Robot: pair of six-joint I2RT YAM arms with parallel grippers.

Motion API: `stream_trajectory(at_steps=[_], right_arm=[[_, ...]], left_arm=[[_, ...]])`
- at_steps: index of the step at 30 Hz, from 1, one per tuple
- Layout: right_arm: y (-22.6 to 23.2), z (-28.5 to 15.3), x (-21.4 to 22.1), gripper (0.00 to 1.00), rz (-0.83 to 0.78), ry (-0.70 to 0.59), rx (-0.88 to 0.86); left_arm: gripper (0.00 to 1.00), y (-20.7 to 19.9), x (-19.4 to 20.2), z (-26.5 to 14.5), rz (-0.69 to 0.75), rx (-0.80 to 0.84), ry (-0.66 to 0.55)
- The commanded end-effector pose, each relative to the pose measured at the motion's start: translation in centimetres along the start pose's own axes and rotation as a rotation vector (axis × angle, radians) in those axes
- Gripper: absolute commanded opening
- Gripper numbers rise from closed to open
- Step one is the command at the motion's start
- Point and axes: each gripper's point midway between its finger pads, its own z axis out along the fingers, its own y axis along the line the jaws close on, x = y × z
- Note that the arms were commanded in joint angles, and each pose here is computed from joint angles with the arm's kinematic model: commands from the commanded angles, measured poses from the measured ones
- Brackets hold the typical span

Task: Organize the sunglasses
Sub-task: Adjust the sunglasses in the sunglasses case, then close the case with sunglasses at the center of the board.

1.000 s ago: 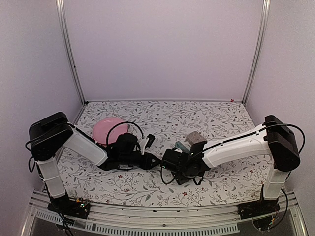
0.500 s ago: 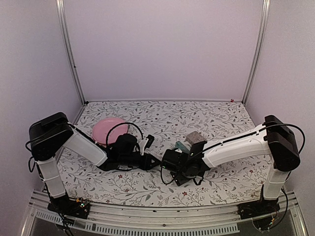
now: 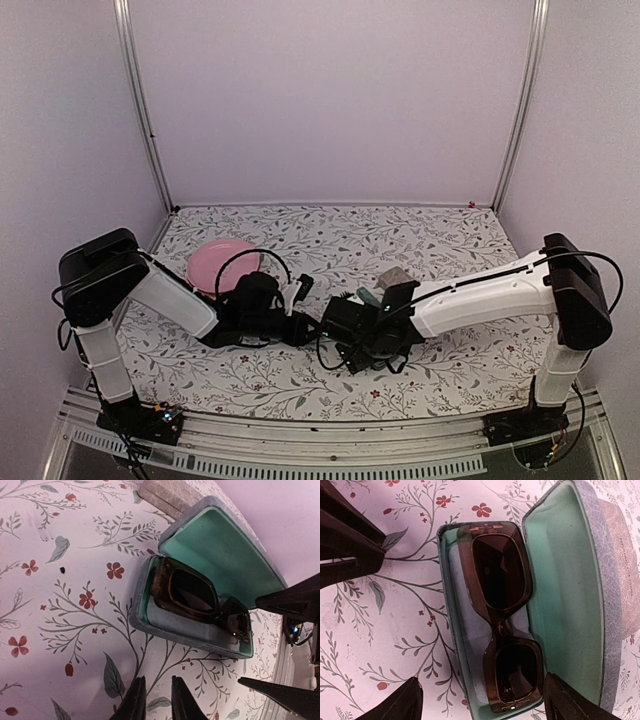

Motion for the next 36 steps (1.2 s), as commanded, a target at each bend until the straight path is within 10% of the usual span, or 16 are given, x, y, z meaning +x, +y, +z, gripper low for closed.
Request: stream_trajectory(at_steps=[1, 10, 36], right_arm=[[0.0, -2.3, -1.7, 0.85, 0.015, -0.061, -0.013], [-1.6, -7.1, -5.1, 0.78, 0.136, -0.200, -0.145], [-6.8, -2.5, -4.3, 0.46, 0.378, -0.189, -0.615]], left_arm=[[0.20, 0.1, -0.4, -0.1, -0.005, 0.012, -0.016], [0.19, -1.0, -0.3, -0.1, -0.016, 0.074, -0.032], [0.15, -2.4, 2.8, 4.3, -0.017, 0.126, 0.068]])
